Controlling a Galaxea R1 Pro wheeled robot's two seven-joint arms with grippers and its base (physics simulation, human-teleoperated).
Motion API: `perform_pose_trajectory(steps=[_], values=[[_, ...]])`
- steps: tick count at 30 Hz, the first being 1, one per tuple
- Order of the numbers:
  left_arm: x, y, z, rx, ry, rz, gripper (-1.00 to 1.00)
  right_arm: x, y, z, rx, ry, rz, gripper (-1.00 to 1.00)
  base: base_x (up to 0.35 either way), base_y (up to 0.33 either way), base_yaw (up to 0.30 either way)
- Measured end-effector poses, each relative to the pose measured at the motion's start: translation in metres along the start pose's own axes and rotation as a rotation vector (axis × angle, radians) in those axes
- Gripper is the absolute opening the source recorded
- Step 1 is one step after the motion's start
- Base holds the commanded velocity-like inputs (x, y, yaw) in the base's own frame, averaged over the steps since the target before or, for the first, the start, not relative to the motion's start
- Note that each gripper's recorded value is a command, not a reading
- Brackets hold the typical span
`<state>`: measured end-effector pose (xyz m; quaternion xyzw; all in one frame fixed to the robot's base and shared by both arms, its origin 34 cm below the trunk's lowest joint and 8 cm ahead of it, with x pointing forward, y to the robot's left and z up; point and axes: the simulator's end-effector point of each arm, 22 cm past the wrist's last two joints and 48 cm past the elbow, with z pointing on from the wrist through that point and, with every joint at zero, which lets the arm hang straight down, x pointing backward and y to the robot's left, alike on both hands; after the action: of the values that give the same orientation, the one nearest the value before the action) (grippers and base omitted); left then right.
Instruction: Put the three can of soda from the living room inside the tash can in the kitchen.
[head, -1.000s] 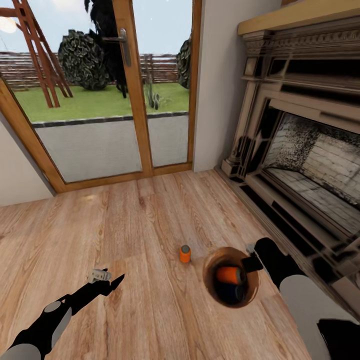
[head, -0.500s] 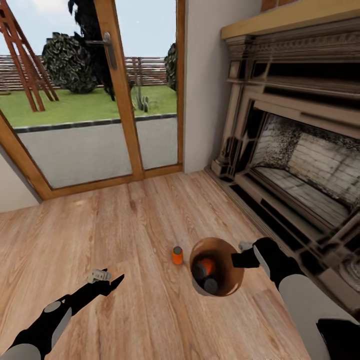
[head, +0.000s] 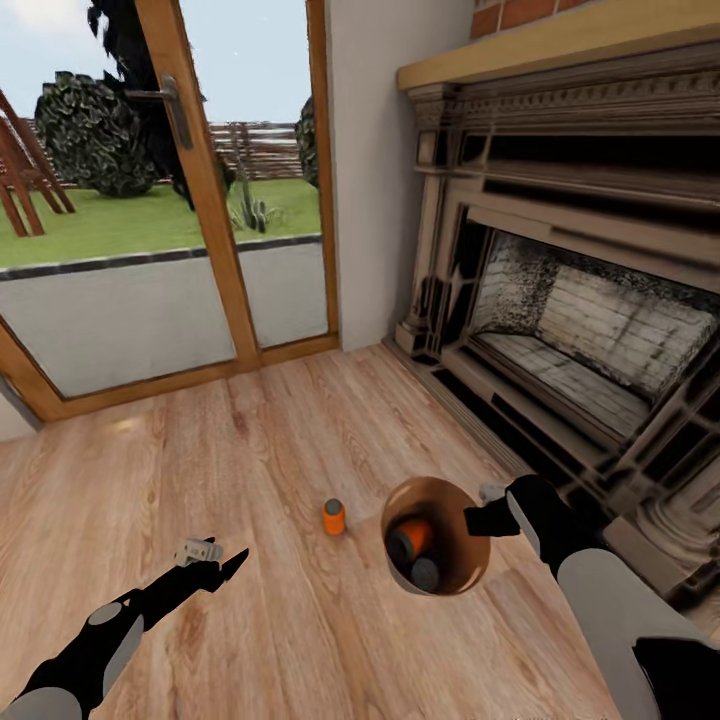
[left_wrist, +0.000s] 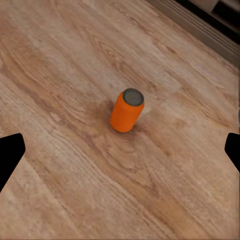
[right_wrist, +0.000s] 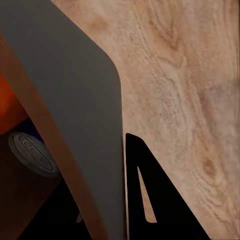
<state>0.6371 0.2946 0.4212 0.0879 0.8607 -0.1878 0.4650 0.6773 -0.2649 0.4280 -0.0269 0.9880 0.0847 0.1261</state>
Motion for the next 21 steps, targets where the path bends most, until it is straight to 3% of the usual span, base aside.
perform_pose_trajectory(steps=[9,21], values=[[-0.0051,0.0001,-0.0015,-0.001,-0.006,0.002,1.0,-0.0037,0.0016,-0.0053,-0.003,-0.011,0.002,-1.0,0.274,0.0,-0.195],[-0.0086,0.0001,-0.0022,-0.003,-0.012,0.005,1.0,-0.0059,0.001,-0.0088,-0.003,-0.019,0.005,-1.0,0.324,0.0,-0.097]])
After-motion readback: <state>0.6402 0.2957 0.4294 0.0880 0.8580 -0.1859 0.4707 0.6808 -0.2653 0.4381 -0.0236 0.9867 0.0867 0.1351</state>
